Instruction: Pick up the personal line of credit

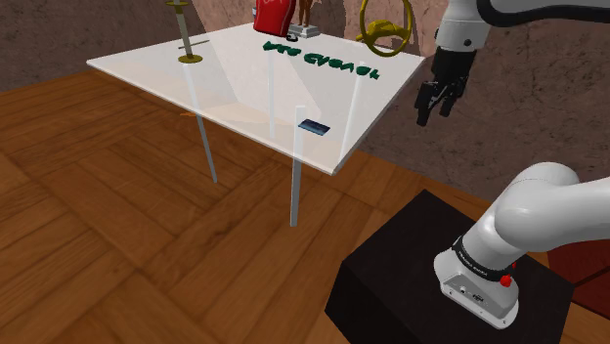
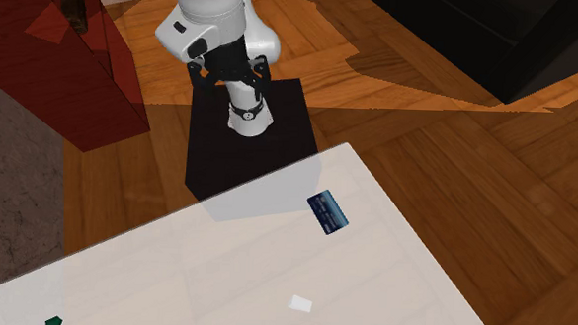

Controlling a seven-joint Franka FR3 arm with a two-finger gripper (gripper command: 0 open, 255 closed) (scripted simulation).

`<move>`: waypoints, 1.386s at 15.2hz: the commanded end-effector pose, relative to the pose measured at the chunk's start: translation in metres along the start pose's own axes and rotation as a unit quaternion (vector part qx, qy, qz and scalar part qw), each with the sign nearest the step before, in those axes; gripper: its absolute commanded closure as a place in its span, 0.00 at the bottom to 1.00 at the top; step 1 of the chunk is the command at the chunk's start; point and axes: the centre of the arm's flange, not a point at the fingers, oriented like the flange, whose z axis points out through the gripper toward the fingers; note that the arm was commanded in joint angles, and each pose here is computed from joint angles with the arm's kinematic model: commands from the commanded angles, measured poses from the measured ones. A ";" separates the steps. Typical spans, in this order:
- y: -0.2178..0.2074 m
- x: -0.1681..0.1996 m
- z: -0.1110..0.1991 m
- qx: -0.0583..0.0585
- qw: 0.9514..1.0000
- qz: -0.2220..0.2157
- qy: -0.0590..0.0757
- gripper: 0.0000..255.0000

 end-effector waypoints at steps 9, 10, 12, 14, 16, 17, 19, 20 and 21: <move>-0.044 0.055 0.028 0.018 0.991 -0.070 0.109 0.00; -0.050 0.062 0.031 0.020 0.989 -0.079 0.123 0.00; -0.062 0.076 0.035 0.024 0.984 -0.096 0.150 0.00; -0.075 0.089 0.039 0.029 0.977 -0.113 0.177 0.00; -0.089 0.102 0.042 0.033 0.970 -0.130 0.203 0.00; -0.096 0.109 0.043 0.035 0.966 -0.139 0.217 0.00; -0.110 0.121 0.044 0.039 0.957 -0.156 0.243 0.00; -0.117 0.127 0.045 0.042 0.952 -0.164 0.256 0.00; -0.125 0.133 0.045 0.044 0.946 -0.173 0.269 0.00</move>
